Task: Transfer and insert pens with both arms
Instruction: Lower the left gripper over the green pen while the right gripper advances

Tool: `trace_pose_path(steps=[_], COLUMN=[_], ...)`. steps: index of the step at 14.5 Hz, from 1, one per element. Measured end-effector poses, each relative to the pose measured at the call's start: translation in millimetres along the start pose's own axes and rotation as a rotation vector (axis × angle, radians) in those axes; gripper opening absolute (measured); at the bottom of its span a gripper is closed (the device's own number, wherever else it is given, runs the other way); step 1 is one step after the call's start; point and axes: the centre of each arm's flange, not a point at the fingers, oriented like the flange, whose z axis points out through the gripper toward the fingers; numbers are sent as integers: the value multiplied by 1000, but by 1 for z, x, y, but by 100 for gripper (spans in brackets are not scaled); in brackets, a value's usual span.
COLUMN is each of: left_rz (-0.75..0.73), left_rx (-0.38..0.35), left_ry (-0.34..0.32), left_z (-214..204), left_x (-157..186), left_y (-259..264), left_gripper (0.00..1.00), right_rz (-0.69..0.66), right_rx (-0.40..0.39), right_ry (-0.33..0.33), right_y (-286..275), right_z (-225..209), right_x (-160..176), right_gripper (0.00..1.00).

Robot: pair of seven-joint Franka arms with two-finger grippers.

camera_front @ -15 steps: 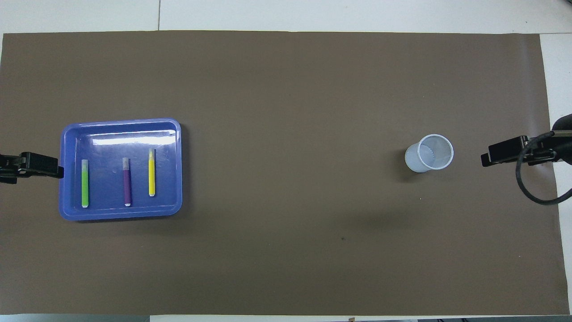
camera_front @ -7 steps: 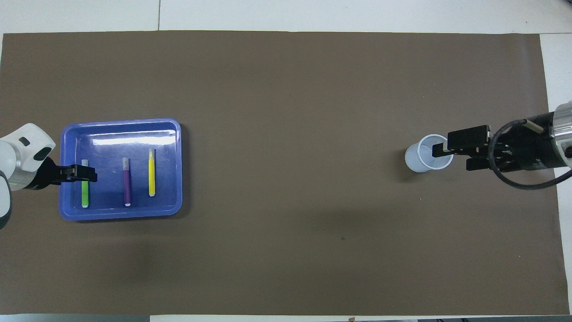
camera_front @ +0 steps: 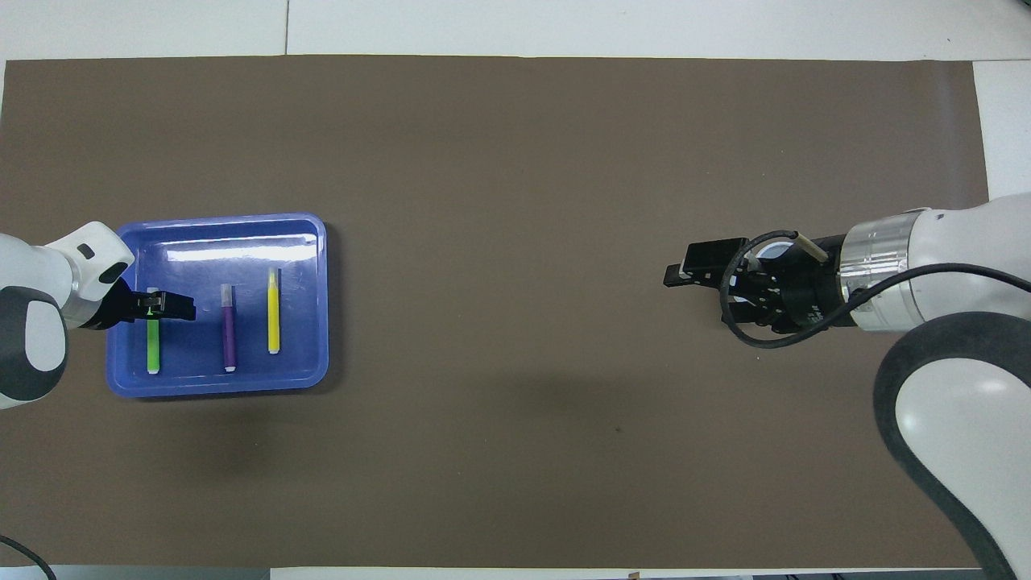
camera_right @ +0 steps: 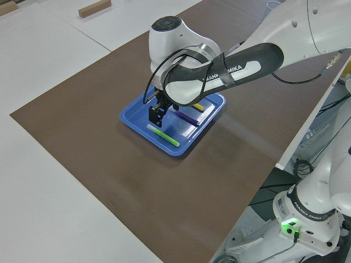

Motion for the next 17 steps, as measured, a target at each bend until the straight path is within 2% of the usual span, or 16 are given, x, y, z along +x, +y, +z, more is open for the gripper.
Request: trace_pose_path(steps=[2, 6, 10, 12, 13, 15, 16, 17], left_rz=[15, 16, 9, 11, 12, 14, 14, 18], left_rx=[13, 22, 24, 26, 27, 29, 29, 33], left_ry=[-1, -1, 5, 6, 6, 8, 8, 8], left_z=[7, 22, 28, 28, 28, 28, 28, 28], left_x=[2, 5, 7, 8, 8, 8, 8, 8], left_y=[-1, -10, -18, -18, -18, -18, -18, -18], left_gripper=[100, 99, 92, 80, 80, 66, 65, 56], right_rz=[40, 46, 39, 33, 33, 32, 29, 26], right_rx=[38, 49, 50, 48, 48, 47, 45, 44], right_ry=[-20, -23, -16, -19, -20, -21, -23, -24], right_y=[7, 8, 6, 5, 5, 4, 3, 2], right_z=[8, 17, 19, 22, 22, 23, 24, 25], right_x=[2, -4, -8, -11, -11, -11, -13, -14], right_gripper=[100, 100, 100, 100, 100, 100, 100, 100])
